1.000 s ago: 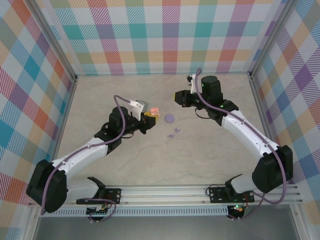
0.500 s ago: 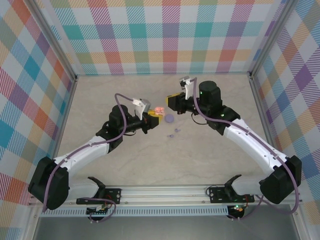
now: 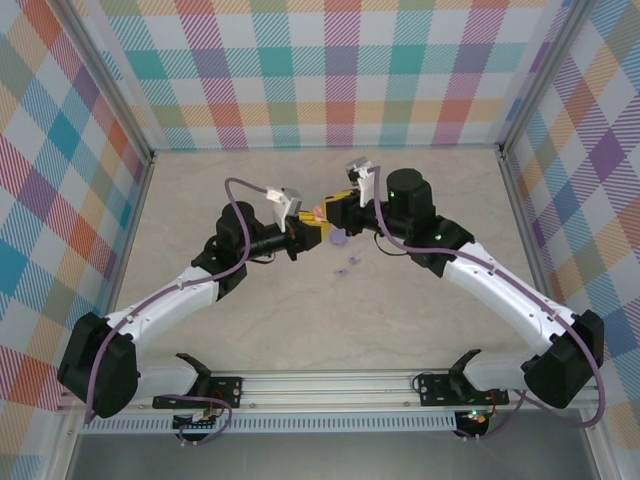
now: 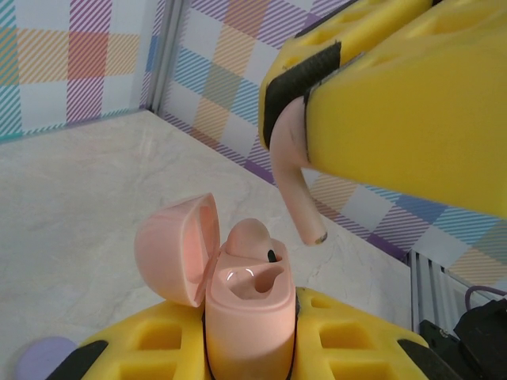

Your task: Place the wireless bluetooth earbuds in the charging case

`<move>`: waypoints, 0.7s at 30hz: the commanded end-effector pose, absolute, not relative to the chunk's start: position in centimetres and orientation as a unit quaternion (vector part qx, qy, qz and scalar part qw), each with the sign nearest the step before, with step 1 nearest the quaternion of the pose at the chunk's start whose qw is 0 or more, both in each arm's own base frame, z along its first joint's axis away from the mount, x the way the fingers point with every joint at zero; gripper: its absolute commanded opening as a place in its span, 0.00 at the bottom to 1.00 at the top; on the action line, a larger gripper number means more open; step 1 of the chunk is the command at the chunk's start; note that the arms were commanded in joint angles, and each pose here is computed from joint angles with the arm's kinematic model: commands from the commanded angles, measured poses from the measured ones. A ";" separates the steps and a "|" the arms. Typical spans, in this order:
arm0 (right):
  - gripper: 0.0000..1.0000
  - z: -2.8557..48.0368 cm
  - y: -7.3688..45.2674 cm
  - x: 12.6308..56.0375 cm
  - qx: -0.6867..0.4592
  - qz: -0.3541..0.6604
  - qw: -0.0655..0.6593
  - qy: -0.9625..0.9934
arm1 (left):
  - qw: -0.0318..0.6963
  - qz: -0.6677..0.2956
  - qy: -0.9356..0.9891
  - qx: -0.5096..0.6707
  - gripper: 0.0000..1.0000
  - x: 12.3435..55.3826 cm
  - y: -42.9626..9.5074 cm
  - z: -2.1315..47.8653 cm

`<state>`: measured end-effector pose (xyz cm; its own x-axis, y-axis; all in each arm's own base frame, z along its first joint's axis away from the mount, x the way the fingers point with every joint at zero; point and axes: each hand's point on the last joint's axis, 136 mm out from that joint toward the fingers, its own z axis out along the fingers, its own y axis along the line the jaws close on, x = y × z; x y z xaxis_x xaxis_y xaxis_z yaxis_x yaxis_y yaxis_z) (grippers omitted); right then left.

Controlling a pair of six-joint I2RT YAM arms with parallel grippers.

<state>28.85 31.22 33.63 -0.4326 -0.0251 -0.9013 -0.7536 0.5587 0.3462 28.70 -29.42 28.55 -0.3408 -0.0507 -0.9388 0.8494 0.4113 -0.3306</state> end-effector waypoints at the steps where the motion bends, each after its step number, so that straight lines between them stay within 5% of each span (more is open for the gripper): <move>1: 0.19 36.5 31.2 28.6 -0.270 0.387 0.503 0.724 | 0.508 -0.476 0.647 0.310 0.09 27.7 -30.2 31.5; 21: 0.19 36.4 31.4 28.9 -0.273 0.361 0.515 0.728 | 0.504 -0.484 0.647 0.305 0.09 27.6 -30.3 32.3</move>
<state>29.07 31.36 33.94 -0.3770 -0.0455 -0.9251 -0.7512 0.5993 0.2767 28.43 -29.87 29.69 -0.3408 -0.0642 -0.9379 0.8564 0.3903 -0.3379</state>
